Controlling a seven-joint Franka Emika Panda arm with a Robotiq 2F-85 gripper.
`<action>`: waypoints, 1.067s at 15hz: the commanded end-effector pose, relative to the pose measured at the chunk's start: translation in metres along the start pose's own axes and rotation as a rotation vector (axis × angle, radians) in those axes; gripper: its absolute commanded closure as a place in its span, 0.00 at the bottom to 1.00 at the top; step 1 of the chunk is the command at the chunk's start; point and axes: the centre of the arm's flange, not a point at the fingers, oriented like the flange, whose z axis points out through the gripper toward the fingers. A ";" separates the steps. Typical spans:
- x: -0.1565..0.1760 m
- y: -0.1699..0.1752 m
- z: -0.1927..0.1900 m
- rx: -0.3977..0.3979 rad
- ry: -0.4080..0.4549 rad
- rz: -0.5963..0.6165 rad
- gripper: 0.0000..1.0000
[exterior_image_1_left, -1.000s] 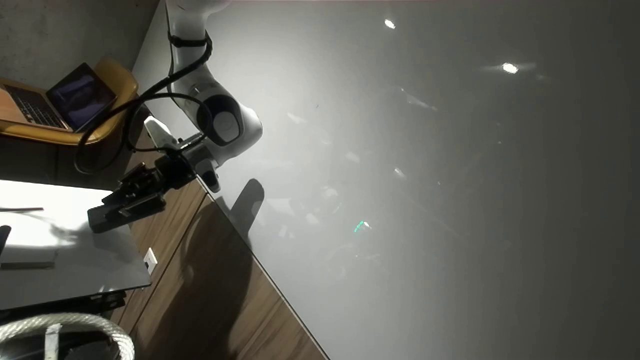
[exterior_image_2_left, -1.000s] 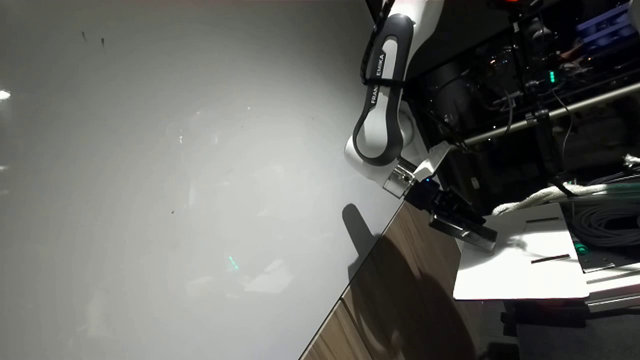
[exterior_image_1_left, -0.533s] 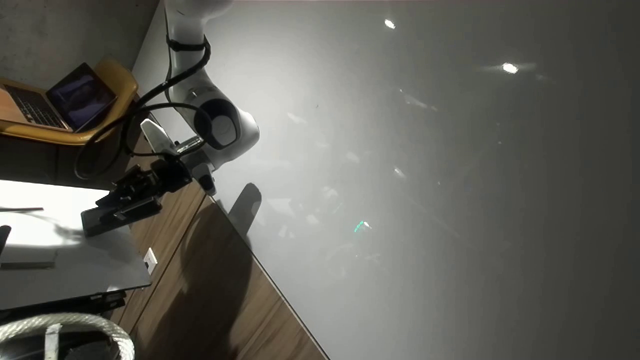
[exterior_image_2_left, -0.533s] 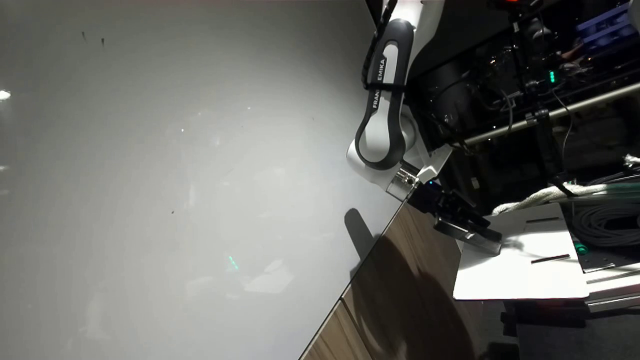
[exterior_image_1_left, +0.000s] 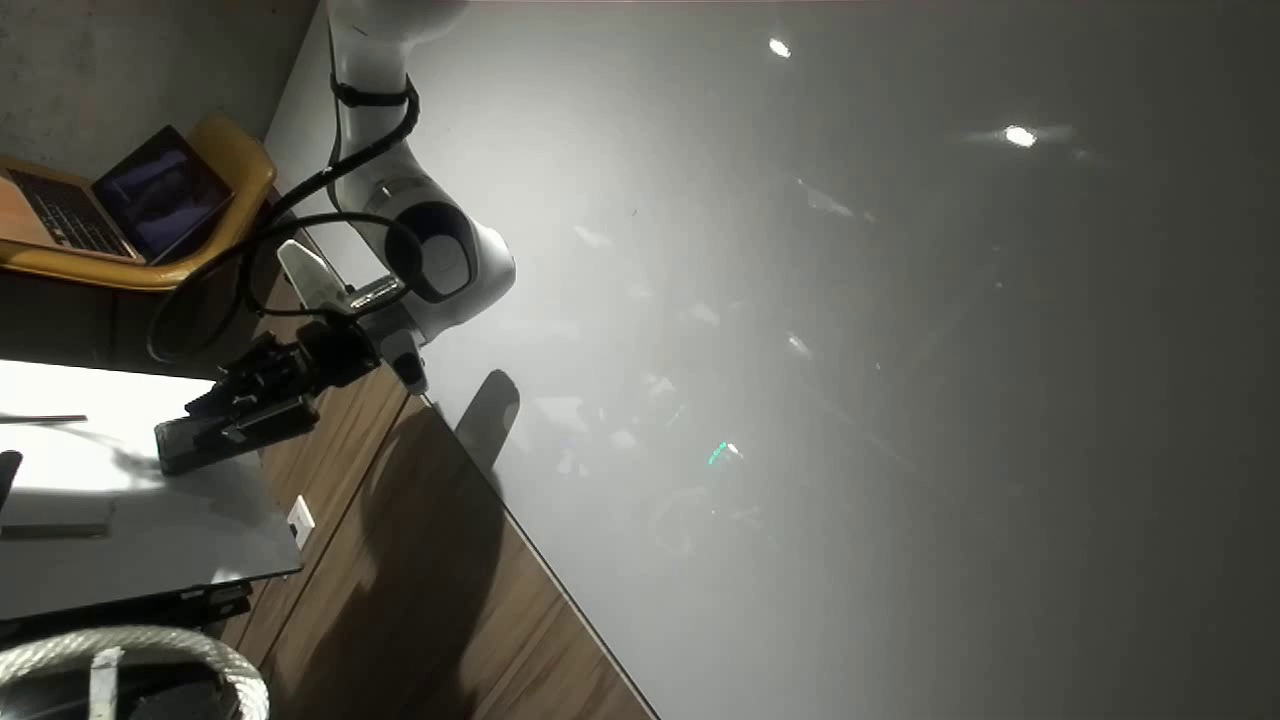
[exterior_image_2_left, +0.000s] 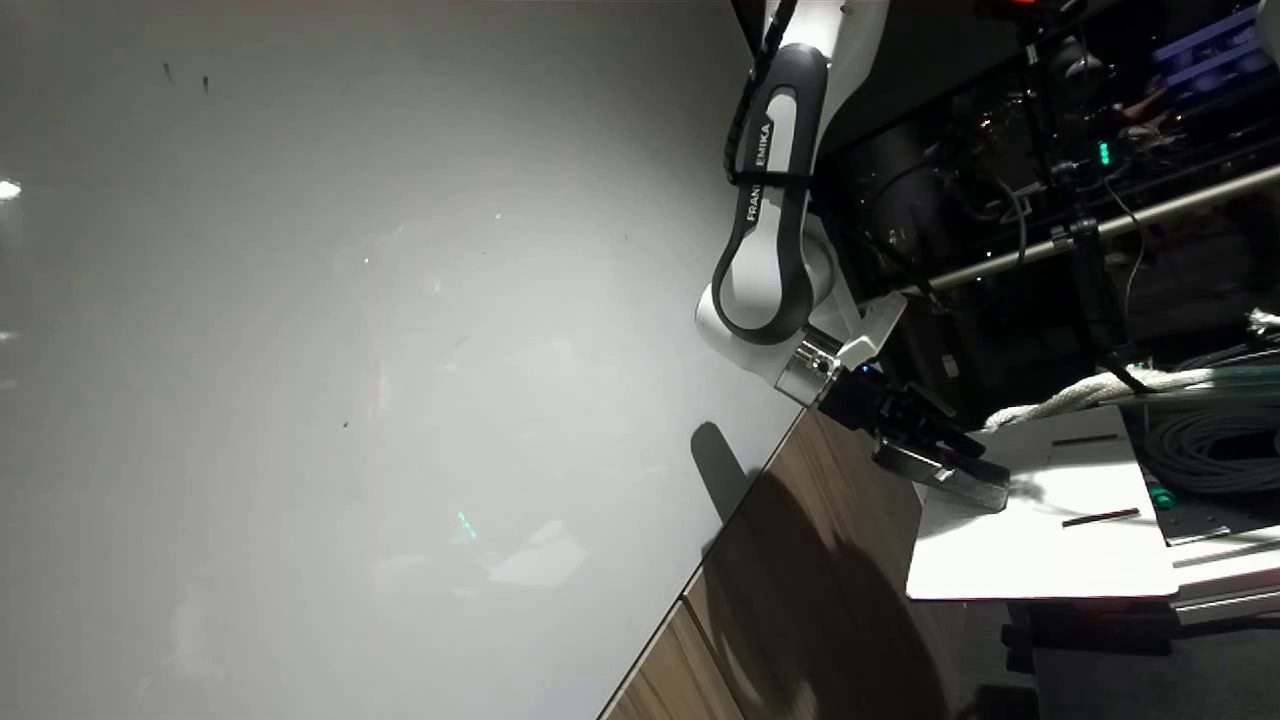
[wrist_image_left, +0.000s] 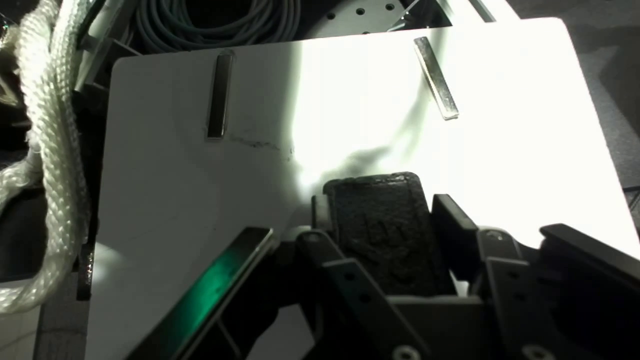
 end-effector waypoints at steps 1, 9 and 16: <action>0.001 0.000 0.002 0.016 -0.019 -0.014 0.72; 0.003 0.000 0.009 0.016 -0.036 -0.025 0.01; 0.003 -0.003 0.014 -0.005 -0.039 -0.023 0.00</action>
